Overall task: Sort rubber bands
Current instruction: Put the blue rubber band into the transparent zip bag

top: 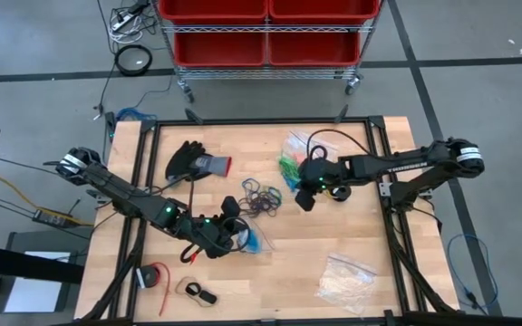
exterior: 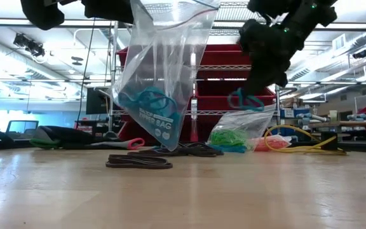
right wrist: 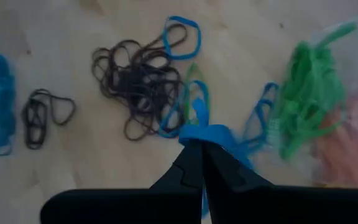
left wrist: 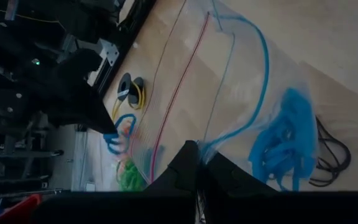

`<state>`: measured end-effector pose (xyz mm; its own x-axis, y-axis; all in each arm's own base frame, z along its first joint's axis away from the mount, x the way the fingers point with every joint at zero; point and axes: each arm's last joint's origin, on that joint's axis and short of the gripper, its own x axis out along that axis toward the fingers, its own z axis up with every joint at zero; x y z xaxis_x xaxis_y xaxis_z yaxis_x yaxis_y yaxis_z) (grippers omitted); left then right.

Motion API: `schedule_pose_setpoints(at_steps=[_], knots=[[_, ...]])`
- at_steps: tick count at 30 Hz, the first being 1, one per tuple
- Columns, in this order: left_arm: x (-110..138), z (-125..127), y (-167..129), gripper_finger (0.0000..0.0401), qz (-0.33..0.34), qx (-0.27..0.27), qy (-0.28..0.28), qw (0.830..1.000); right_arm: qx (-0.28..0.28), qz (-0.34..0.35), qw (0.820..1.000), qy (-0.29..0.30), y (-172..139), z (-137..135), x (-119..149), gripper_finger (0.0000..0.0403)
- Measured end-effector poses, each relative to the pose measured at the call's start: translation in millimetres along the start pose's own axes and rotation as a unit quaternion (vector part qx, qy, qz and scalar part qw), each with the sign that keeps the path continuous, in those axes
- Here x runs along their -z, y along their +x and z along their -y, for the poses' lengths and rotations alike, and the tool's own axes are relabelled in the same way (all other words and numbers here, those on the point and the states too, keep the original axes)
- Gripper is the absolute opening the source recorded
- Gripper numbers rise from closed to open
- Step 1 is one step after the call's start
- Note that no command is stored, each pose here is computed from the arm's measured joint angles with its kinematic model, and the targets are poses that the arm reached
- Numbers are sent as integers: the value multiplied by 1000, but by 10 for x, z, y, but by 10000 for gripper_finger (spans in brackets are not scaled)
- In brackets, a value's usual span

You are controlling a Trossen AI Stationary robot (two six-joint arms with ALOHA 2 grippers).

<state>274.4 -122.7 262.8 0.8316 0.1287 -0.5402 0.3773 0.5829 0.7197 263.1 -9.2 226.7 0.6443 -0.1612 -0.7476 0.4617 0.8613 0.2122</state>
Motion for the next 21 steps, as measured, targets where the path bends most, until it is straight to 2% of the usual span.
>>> schedule_pose_setpoints(at_steps=[3,11,21], knots=[[-1,-1,0,12,1,0,0,1000,-36,10,999,-2,29,-48,-14,0],[-14,-10,1,12,7,-5,-5,1000,9,-90,996,-24,238,6,192,12],[-15,-10,2,12,8,-6,-5,1000,10,-147,987,-65,514,-175,436,130]])
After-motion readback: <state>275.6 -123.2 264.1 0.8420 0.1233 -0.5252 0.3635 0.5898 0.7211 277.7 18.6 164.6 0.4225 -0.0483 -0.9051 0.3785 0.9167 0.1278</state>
